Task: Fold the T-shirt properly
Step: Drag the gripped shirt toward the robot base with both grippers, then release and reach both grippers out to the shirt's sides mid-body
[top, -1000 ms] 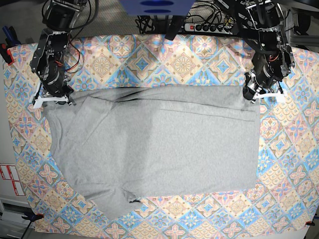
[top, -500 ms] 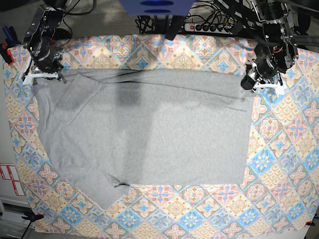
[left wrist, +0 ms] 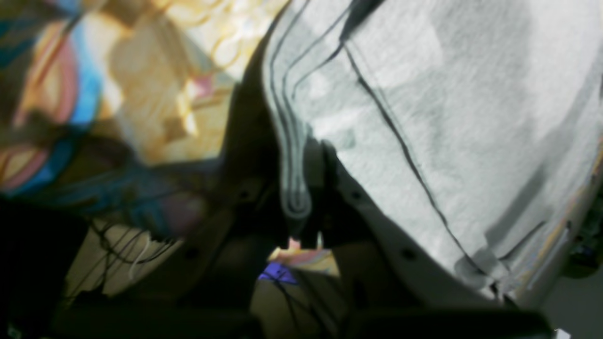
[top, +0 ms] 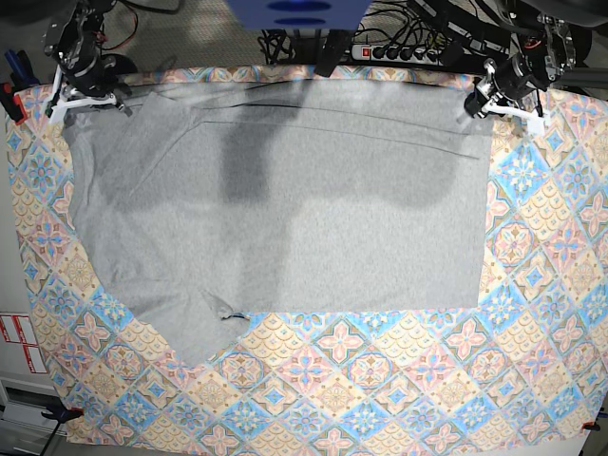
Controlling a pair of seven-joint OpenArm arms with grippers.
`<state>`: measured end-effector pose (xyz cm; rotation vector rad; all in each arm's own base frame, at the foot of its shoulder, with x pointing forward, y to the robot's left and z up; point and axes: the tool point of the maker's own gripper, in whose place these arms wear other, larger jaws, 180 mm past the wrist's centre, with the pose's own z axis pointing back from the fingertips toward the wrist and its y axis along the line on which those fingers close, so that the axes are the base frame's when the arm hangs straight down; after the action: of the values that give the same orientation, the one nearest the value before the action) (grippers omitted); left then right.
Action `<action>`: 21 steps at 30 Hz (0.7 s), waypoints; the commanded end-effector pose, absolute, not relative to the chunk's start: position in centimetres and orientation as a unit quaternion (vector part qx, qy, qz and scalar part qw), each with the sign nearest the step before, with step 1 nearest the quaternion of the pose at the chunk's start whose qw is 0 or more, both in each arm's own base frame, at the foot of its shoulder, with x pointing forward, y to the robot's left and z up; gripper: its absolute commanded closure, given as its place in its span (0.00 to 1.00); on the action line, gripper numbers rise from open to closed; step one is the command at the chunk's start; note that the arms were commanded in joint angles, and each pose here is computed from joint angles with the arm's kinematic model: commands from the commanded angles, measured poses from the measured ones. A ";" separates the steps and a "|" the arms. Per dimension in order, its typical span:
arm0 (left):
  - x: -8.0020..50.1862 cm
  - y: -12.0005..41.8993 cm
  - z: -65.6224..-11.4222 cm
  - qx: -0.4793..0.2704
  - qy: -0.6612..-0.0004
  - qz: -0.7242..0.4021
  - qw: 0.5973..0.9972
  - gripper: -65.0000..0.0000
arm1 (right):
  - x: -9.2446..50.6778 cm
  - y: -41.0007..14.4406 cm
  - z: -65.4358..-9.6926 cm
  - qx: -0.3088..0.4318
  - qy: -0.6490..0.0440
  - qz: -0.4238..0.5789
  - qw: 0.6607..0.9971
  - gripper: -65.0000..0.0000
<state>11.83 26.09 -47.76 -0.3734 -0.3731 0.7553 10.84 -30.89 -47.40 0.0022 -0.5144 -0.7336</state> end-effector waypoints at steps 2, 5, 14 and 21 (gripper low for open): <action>10.5 27.1 -48.0 -0.154 -0.164 0.364 0.904 1.00 | 11.1 -31.6 -46.7 -0.007 -0.258 -0.348 0.902 1.00; 10.5 27.0 -48.0 -0.156 -0.163 0.365 0.903 1.00 | 11.0 -31.5 -46.8 -0.005 -0.254 -0.347 0.903 1.00; 10.5 26.8 -48.0 -0.157 -0.161 0.364 0.904 0.79 | 11.2 -30.3 -45.6 0.015 -0.227 -0.332 0.915 0.67; 9.9 27.1 -48.0 -0.152 -0.157 0.364 0.905 0.51 | 10.8 -31.3 -45.0 0.005 -0.238 -0.354 0.904 0.64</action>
<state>11.86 25.45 -47.38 -0.4119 -0.3745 0.7568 10.43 -30.65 -45.76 0.0258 -0.4632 -0.7397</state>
